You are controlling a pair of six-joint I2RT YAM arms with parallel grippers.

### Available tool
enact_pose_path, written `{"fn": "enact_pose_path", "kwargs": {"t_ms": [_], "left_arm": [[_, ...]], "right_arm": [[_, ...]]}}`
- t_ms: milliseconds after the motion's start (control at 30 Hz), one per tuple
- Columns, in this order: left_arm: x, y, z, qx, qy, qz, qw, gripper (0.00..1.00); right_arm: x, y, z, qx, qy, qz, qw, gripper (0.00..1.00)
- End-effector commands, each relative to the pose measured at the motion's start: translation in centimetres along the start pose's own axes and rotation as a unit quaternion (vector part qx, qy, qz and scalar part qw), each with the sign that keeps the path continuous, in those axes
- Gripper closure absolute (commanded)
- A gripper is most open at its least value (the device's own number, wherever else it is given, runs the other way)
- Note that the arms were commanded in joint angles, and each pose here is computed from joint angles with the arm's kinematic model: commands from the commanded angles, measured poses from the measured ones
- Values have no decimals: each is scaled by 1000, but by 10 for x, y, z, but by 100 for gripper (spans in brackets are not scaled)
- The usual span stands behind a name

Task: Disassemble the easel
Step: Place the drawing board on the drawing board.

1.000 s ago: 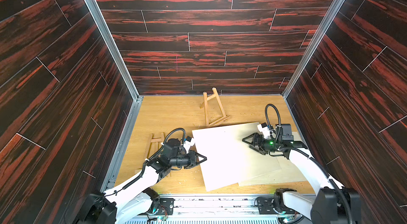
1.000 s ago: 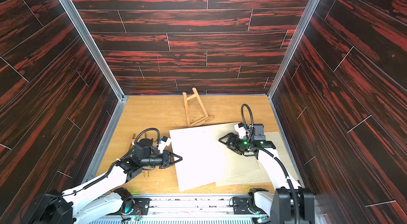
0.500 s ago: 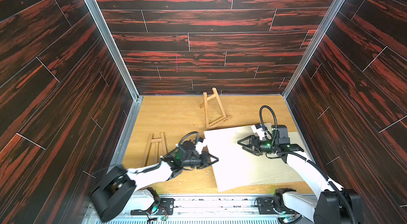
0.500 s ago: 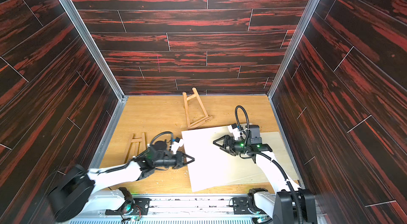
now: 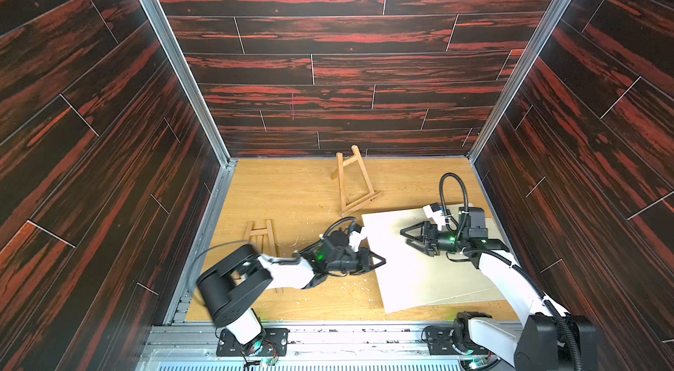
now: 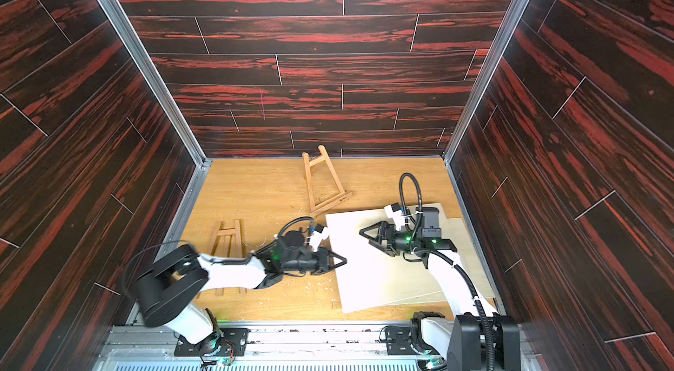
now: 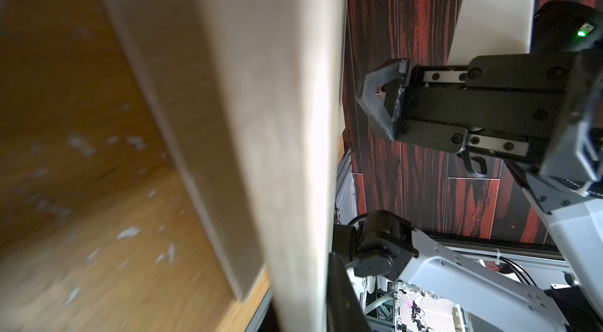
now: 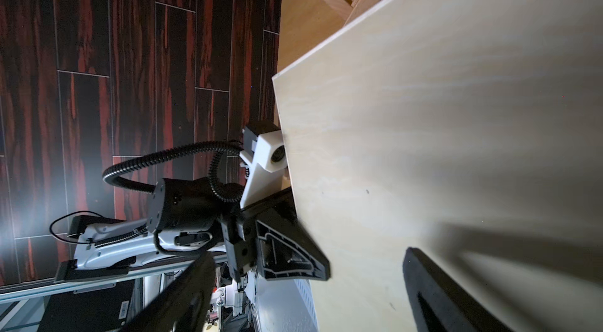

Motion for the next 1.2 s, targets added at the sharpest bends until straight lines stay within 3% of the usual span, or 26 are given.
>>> {"fn": "enact_pose_path", "kwargs": {"t_ms": [0, 233, 600, 967, 1167], "left_arm": [[5, 36, 10, -69, -5, -1, 998, 100], [10, 51, 19, -84, 10, -11, 996, 100], [3, 59, 36, -126, 42, 18, 991, 100], [8, 78, 30, -155, 54, 6, 986, 100], [6, 80, 32, -157, 50, -2, 986, 91]], "right_arm": [[-2, 13, -6, -19, 3, -21, 1000, 8], [-3, 13, -14, -19, -7, -18, 1000, 8], [-6, 13, -20, -15, -23, -17, 999, 7], [-4, 16, -24, -15, -31, -16, 999, 7], [-3, 17, -26, -13, -36, -17, 999, 7]]}}
Point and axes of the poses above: each gripper's point midway between its finger pads, its own z axis out along the fingers, its own y axis along the line the jaws close on, x = y × z, the point moved 3 cm from there along -z, back along the fingers, and after that the axes turned 3 degrees about z, right-handed, at the moved point
